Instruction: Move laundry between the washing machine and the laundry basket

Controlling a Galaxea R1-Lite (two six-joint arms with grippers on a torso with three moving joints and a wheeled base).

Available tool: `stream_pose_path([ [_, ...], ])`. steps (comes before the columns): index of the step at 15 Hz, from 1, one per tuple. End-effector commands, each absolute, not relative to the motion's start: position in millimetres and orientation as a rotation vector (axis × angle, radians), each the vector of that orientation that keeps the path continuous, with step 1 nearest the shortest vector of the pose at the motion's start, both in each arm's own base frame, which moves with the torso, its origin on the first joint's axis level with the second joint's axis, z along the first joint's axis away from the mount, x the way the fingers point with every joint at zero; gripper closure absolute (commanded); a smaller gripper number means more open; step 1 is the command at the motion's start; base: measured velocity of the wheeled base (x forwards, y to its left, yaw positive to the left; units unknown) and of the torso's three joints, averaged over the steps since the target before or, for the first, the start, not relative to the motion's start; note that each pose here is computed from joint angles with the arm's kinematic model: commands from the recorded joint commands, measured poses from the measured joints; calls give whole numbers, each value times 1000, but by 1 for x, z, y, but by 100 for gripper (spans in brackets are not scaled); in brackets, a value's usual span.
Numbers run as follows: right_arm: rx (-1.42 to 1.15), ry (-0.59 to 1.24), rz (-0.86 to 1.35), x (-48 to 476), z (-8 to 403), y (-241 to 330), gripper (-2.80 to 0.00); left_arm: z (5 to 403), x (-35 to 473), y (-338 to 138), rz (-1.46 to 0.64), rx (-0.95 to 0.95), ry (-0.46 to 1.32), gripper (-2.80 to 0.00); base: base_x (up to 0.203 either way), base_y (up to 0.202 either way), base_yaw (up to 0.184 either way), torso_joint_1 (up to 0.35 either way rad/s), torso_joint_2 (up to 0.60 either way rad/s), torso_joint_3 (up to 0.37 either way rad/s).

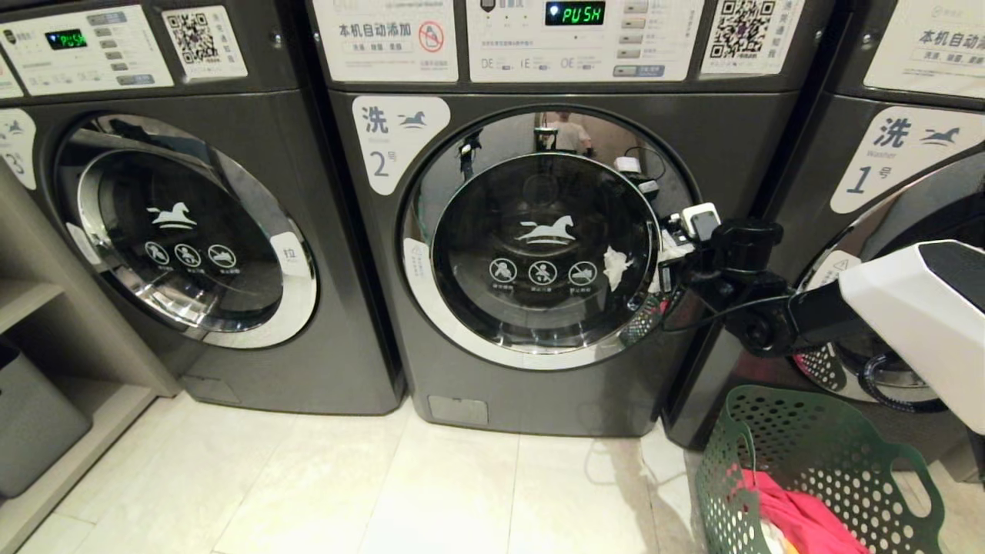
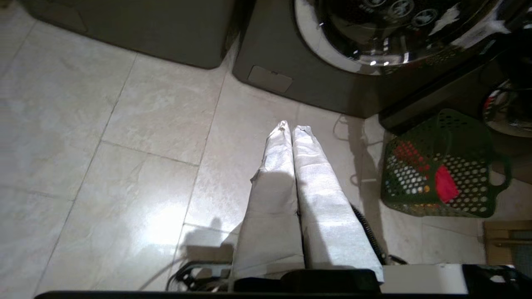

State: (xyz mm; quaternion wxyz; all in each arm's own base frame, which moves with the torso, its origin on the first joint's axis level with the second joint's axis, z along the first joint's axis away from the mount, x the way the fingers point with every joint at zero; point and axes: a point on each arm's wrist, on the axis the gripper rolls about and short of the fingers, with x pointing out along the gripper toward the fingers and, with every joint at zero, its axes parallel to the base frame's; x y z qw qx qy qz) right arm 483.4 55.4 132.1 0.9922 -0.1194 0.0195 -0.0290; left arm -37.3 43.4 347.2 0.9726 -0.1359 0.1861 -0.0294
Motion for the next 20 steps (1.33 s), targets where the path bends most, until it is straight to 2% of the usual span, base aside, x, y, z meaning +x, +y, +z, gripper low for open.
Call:
stream_pose_path([
  [1, -242, 44, -60, 491, 121, 56, 0, 342, -51, 49, -5, -282, 364, 0, 0, 0, 0, 0, 0, 0],
  [3, -244, 42, -55, 482, 133, 55, 0, 338, -61, 53, 16, -261, 351, 0, 0, 0, 0, 0, 0, 0],
  [5, -246, 40, -31, 450, 176, 56, 0, 336, -63, 53, 31, -248, 369, 0, 0, 0, 0, 0, 0, 0],
  [8, -255, 99, 34, 370, 237, 53, 0, 334, -61, 47, 99, -227, 409, 0, 0, 0, 0, 0, 0, 0],
  [10, -263, 168, 76, 305, 250, 47, 0, 327, -69, 45, 119, -216, 454, 0, 0, 0, 0, 0, 0, 0],
  [13, -274, 291, 114, 205, 220, 32, 0, 310, -95, 35, 159, -226, 505, 0, 0, 0, 0, 0, 0, 0],
  [15, -276, 345, 125, 144, 186, 22, 0, 283, -128, 19, 161, -203, 519, 0, 0, 0, 0, 0, 0, 0],
  [17, -274, 341, 128, 88, 152, 13, 0, 244, -152, -12, 134, -176, 525, 0, 0, 0, 0, 0, 0, 0],
  [20, -263, 269, 133, 32, 118, 4, 0, 208, -141, -28, 57, -148, 581, 0, 0, 0, 0, 0, 0, 0],
])
